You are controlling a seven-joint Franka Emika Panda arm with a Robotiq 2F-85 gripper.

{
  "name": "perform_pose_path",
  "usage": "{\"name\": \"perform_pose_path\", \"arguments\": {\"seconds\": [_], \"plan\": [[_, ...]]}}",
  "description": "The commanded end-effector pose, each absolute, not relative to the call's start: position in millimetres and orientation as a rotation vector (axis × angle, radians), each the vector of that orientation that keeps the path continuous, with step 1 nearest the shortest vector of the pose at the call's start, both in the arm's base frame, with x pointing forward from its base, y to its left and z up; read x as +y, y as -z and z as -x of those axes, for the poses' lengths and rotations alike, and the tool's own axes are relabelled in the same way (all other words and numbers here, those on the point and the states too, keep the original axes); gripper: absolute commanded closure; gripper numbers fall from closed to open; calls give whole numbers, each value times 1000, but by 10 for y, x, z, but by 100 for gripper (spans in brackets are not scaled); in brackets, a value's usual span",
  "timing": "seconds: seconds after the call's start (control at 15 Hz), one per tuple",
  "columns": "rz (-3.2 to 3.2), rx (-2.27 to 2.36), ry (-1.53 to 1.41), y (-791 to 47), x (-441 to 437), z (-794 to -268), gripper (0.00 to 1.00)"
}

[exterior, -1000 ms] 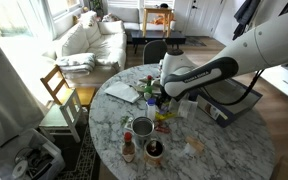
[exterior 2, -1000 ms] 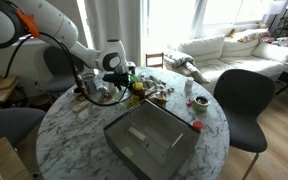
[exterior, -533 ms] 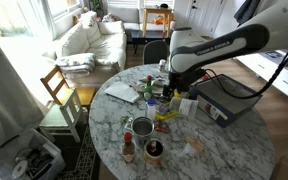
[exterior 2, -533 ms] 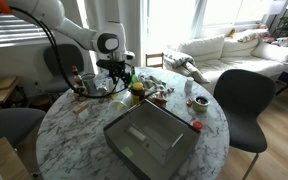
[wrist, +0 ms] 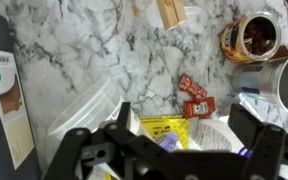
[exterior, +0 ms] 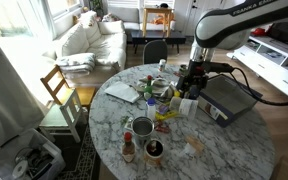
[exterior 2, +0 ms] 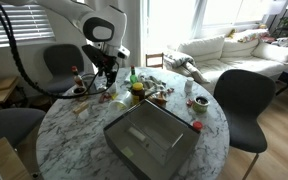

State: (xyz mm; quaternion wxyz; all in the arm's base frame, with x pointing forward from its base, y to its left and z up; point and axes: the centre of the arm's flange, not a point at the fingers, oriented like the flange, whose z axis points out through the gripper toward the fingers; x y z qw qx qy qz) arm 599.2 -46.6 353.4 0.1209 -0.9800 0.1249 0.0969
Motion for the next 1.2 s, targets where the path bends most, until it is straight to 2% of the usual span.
{"name": "perform_pose_path", "arguments": {"seconds": [0.0, 0.53, 0.93, 1.0, 1.07, 1.13], "plan": [[2673, 504, -260, -3264, -750, -5560, 0], [2367, 860, 0, -2701, -1290, -5280, 0], [2298, 984, 85, -2487, -1362, -5229, 2], [2296, 997, 92, -2457, -1365, -5226, 13], [2293, 1010, 95, -2427, -1369, -5218, 18], [2290, 1024, 97, -2398, -1375, -5211, 31]]}}
